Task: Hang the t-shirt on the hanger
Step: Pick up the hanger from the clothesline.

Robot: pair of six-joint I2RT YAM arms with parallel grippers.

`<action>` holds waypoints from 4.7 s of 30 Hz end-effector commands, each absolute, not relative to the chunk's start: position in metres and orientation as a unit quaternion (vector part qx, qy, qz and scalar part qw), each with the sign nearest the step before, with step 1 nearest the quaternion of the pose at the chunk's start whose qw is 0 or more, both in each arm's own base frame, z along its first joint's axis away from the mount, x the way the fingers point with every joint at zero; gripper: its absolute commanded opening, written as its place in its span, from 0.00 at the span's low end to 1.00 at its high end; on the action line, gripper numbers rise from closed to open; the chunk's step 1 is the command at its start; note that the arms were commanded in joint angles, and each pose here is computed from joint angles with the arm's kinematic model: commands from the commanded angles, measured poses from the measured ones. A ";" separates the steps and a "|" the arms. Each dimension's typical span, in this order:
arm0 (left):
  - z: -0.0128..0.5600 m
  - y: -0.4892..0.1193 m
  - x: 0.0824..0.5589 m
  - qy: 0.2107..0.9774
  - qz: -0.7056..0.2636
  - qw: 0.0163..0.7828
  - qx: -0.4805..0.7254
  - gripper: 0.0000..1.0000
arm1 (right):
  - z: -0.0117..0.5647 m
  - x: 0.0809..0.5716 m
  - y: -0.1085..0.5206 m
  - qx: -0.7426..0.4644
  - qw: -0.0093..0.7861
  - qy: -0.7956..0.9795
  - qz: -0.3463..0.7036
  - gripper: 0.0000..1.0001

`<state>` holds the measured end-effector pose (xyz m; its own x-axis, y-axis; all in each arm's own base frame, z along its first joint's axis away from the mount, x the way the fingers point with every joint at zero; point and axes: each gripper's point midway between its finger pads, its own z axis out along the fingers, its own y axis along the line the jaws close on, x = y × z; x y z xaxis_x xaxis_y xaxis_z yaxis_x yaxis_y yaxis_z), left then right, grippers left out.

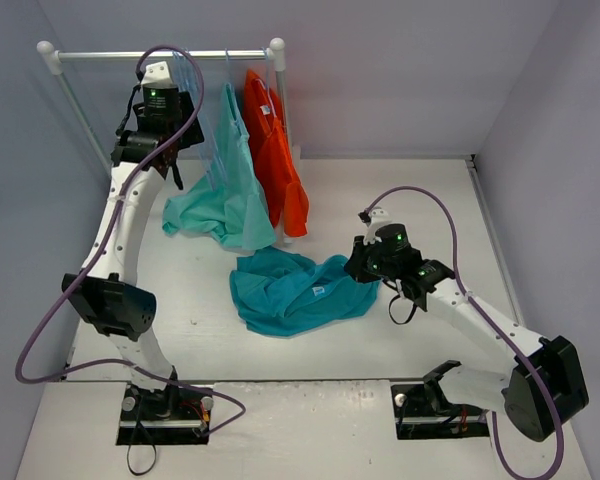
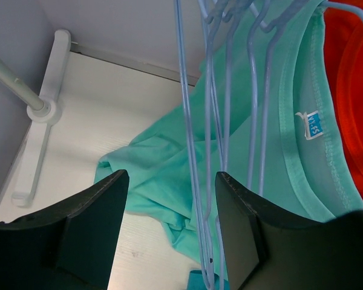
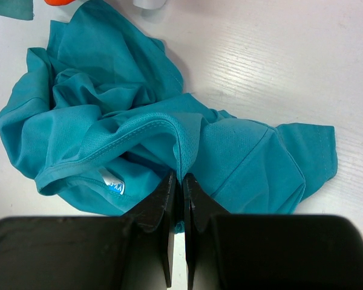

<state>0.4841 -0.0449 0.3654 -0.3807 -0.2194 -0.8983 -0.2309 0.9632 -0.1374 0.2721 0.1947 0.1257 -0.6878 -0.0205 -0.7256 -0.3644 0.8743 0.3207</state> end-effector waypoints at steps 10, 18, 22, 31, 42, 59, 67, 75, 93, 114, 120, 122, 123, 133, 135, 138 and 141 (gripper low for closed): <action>0.394 -0.046 0.504 0.797 -0.011 0.586 -0.148 0.55 | 0.146 0.274 0.201 -0.119 0.413 0.869 0.245 0.00; 0.394 -0.049 0.507 0.792 -0.024 0.591 -0.154 0.55 | 0.141 0.271 0.199 -0.117 0.409 0.871 0.245 0.00; 0.409 -0.048 0.498 0.780 -0.030 0.605 -0.157 0.55 | 0.139 0.270 0.198 -0.117 0.409 0.872 0.242 0.00; 0.401 -0.049 0.505 0.782 -0.032 0.600 -0.165 0.55 | 0.141 0.270 0.198 -0.118 0.410 0.871 0.243 0.00; 0.400 -0.052 0.510 0.775 -0.048 0.602 -0.184 0.55 | 0.140 0.269 0.198 -0.117 0.409 0.871 0.244 0.00; 0.395 -0.050 0.512 0.770 -0.049 0.606 -0.194 0.55 | 0.141 0.269 0.199 -0.117 0.409 0.871 0.246 0.00; 0.394 -0.056 0.516 0.765 -0.068 0.609 -0.199 0.55 | 0.139 0.269 0.199 -0.117 0.407 0.872 0.245 0.00; 0.390 -0.057 0.516 0.766 -0.071 0.606 -0.200 0.55 | 0.137 0.268 0.197 -0.116 0.406 0.873 0.243 0.00; 0.371 -0.046 0.512 0.779 -0.032 0.594 -0.199 0.28 | 0.138 0.266 0.196 -0.116 0.408 0.872 0.244 0.00; 0.355 -0.028 0.482 0.799 0.011 0.577 -0.167 0.15 | 0.140 0.265 0.198 -0.114 0.408 0.870 0.251 0.00; 0.343 -0.029 0.480 0.810 0.016 0.566 -0.150 0.11 | 0.140 0.265 0.198 -0.114 0.407 0.871 0.252 0.00; 0.341 -0.028 0.479 0.812 0.018 0.564 -0.149 0.11 | 0.140 0.265 0.199 -0.115 0.407 0.870 0.252 0.00; 0.340 -0.028 0.479 0.813 0.020 0.562 -0.147 0.11 | 0.140 0.265 0.199 -0.115 0.407 0.870 0.252 0.00; 0.345 -0.024 0.475 0.811 0.031 0.567 -0.141 0.07 | 0.140 0.264 0.199 -0.115 0.406 0.870 0.254 0.00; 0.349 -0.022 0.473 0.809 0.036 0.570 -0.140 0.06 | 0.140 0.264 0.199 -0.115 0.406 0.870 0.255 0.00; 0.353 -0.021 0.472 0.807 0.041 0.574 -0.133 0.02 | 0.141 0.263 0.199 -0.115 0.408 0.869 0.255 0.00; 0.357 -0.019 0.470 0.805 0.046 0.577 -0.129 0.00 | 0.142 0.263 0.199 -0.115 0.408 0.869 0.256 0.00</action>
<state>0.4812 -0.0303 0.3008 -0.4314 -0.1621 -0.8875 -0.2520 0.9662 -0.0540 0.2601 0.1910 0.1227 -0.6878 -0.0174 -0.7257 -0.3730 0.8661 0.3327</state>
